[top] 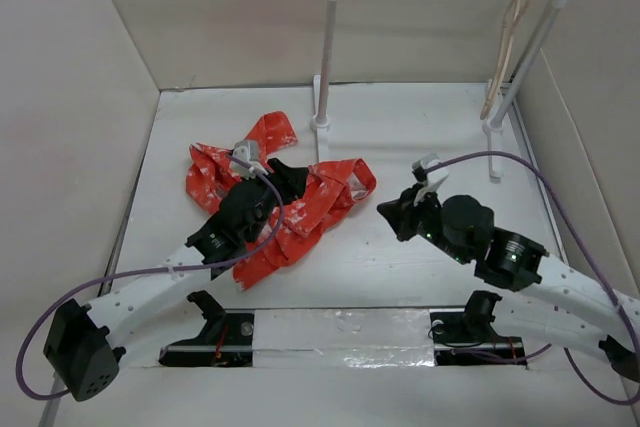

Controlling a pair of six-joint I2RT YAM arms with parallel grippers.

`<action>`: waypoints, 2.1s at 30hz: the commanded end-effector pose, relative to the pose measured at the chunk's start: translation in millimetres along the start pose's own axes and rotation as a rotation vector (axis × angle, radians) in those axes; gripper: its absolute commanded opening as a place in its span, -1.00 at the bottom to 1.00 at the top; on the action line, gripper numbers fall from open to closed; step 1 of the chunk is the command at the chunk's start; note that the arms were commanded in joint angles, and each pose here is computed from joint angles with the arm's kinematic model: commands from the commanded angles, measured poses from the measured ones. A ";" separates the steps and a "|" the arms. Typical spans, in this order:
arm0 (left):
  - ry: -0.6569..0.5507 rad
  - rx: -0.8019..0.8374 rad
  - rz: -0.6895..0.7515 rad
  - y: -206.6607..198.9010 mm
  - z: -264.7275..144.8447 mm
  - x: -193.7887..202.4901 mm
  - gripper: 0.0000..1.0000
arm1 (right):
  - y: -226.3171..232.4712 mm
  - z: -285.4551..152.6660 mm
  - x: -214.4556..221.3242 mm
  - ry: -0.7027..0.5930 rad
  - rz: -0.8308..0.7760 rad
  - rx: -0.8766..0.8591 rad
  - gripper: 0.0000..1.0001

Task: Place the trousers on the hanger
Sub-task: Flatten out the trousers at the center of the board.

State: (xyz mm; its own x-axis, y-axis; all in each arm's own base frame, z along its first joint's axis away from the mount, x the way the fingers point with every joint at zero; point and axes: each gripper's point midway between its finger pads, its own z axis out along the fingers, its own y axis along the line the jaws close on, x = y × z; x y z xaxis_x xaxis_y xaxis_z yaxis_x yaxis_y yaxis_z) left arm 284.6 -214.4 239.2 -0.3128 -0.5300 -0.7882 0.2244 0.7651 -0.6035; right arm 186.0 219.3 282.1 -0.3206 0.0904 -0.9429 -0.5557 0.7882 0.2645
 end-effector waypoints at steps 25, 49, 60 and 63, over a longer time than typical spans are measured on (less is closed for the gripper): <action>0.015 -0.437 -0.212 139.5 -95.6 46.3 0.16 | 112.9 160.7 127.2 0.279 -0.303 -0.095 0.42; 0.157 -0.473 -0.149 162.5 -66.8 110.5 0.00 | 47.1 161.7 86.2 0.161 -0.309 0.305 -1.00; 0.043 -0.340 -0.089 116.1 -52.0 47.9 -1.00 | 25.3 56.5 -61.2 -0.068 -0.187 0.352 -1.00; -0.003 -0.257 -0.095 97.2 -68.7 20.7 -1.00 | 17.8 17.8 -109.5 -0.135 -0.128 0.347 -1.00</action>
State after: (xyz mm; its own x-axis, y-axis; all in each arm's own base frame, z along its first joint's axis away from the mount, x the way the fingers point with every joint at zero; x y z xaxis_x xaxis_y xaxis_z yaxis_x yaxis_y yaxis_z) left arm 235.7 -131.2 117.1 -0.4093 -0.5787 -0.7054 -0.1369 0.8033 -0.5796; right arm 231.0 271.2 328.0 -0.2096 -0.0618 -0.9758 -0.3478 0.9374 0.0153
